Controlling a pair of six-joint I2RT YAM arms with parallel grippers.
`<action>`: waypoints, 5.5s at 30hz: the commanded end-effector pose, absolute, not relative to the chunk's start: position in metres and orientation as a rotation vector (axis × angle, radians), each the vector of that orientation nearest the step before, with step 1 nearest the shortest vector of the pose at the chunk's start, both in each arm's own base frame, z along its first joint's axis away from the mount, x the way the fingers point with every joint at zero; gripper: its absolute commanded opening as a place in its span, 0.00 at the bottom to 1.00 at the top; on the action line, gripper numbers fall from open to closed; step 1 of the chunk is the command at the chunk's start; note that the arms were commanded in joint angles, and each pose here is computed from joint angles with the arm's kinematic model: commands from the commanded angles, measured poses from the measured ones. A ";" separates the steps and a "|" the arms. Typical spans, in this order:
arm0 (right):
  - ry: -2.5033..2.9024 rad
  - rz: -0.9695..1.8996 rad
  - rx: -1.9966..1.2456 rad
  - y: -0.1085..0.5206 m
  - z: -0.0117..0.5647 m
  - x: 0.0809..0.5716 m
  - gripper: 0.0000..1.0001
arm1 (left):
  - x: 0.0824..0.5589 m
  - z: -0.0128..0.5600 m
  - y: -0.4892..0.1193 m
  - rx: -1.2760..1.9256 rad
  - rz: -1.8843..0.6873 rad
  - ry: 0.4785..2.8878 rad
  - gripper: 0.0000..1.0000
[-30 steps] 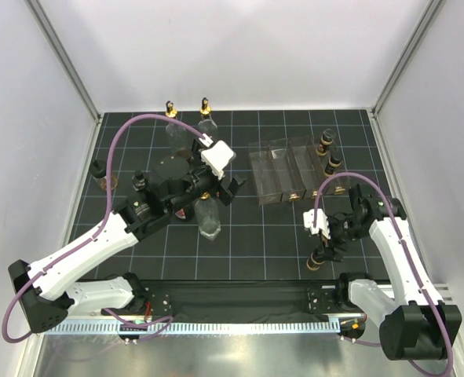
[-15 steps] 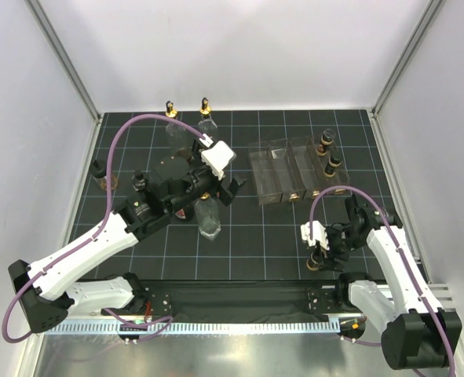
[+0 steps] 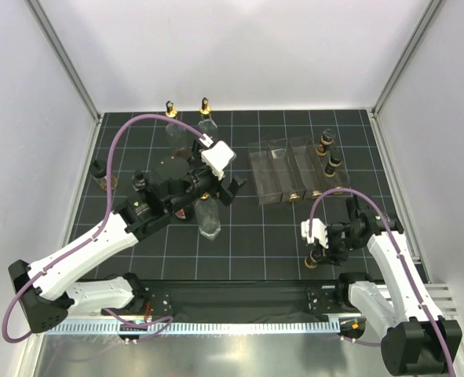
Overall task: Organize the condiment bottles
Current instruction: Pick up the bottle from the center of the board, then place the bottle in the storage box, then pick up the bottle from the center of the board.
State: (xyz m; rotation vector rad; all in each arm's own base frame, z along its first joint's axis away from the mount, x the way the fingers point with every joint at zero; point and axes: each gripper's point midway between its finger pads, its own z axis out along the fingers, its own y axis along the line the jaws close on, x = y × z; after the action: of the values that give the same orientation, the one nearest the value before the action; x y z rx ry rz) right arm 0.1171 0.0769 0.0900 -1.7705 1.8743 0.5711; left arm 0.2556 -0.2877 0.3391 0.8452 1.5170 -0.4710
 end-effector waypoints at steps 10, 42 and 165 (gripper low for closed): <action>1.995 0.272 -1.122 0.069 0.162 0.231 0.04 | 0.253 0.354 -0.286 0.818 -0.496 1.470 1.00; 2.123 0.055 -0.267 -0.044 0.205 0.398 0.04 | 0.249 0.353 -0.290 0.837 -0.518 1.465 1.00; 1.880 0.703 -0.966 0.111 0.182 0.230 0.83 | 0.195 0.251 -0.127 0.113 -0.388 1.927 1.00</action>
State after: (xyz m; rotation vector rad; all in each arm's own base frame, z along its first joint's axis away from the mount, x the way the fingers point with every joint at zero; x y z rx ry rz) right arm 0.2273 0.1098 0.1795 -0.9364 1.9159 0.7184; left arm 0.1907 -0.1164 0.2452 0.1458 1.9450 -0.3238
